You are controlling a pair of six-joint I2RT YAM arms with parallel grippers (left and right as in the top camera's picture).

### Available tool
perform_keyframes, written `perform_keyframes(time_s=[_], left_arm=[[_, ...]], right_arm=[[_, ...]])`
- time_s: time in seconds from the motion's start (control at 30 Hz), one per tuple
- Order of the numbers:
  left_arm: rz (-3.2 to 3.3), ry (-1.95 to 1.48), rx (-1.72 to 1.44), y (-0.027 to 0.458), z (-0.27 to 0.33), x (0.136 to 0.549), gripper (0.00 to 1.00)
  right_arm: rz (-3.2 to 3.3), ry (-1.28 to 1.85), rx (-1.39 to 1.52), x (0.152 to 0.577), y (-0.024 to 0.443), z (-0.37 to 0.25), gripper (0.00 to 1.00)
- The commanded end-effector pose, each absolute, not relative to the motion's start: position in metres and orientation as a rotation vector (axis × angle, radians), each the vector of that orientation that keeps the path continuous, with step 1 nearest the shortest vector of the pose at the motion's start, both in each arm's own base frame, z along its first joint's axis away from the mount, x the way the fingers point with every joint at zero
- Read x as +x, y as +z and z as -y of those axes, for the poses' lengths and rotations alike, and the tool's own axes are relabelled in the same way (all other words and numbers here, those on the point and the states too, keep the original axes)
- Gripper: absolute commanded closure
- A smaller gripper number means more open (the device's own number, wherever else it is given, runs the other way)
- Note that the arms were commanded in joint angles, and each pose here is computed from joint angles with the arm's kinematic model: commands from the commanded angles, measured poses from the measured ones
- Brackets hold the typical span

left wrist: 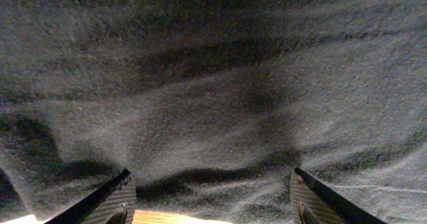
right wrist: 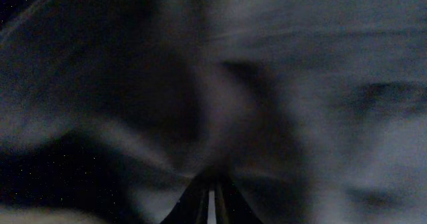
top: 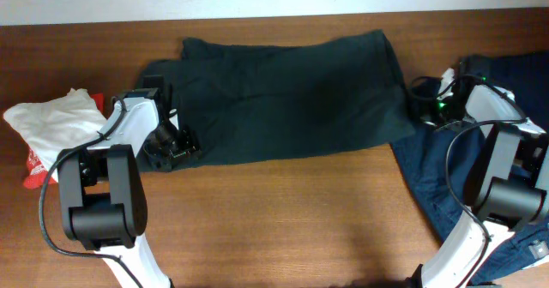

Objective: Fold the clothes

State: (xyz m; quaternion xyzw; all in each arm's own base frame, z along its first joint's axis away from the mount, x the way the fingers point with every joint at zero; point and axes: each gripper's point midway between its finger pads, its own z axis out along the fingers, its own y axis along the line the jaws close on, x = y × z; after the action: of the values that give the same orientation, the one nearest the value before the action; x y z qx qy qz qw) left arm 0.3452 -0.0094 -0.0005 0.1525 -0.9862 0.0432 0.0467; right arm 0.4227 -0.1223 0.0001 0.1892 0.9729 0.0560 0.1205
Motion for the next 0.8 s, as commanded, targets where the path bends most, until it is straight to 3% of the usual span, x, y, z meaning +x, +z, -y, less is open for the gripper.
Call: perform_keyframes(time_s=[0.0,0.07,0.17,0.23,0.27,0.3,0.37,0.4,0.5,0.6,0.77], left_arm=[[2.973,0.14,0.454,-0.015,0.012,0.336,0.27],[2.972,0.141,0.454,-0.015,0.012,0.336,0.27],[2.969,0.14,0.453,-0.014,0.012,0.336,0.27],[2.969,0.141,0.454,-0.014,0.012,0.336,0.27],[2.968,0.146,0.454,-0.014,0.013,0.335,0.27],[2.969,0.145,0.454,-0.014,0.012,0.336,0.27],[2.969,0.145,0.454,-0.014,0.012,0.336,0.21],[2.969,0.145,0.454,-0.014,0.012,0.336,0.21],[2.972,0.144,0.454,-0.014,0.012,0.336,0.2],[2.973,0.145,0.454,-0.015,0.012,0.337,0.2],[2.974,0.139,0.453,-0.015,0.012,0.337,0.2]], right_arm=[[-2.783,-0.362,0.996,0.368,-0.005,0.232,0.91],[-2.676,-0.321,1.261,0.344,-0.005,0.265,0.87],[-2.594,-0.006,1.285,0.354,0.007,0.277,0.85],[-2.553,0.004,1.328,0.357,0.028,0.286,0.85],[-2.548,0.115,1.185,0.38,0.051,0.275,0.84],[-2.547,0.346,0.865,0.417,0.089,0.238,0.79],[-2.564,0.543,0.611,0.437,0.119,0.183,0.74],[-2.6,0.57,0.57,0.439,0.119,0.165,0.69],[-2.827,0.56,0.344,0.427,0.087,0.092,0.38],[-3.006,0.364,0.25,0.405,0.047,0.063,0.38],[-3.085,0.11,0.408,0.38,0.004,0.071,0.38]])
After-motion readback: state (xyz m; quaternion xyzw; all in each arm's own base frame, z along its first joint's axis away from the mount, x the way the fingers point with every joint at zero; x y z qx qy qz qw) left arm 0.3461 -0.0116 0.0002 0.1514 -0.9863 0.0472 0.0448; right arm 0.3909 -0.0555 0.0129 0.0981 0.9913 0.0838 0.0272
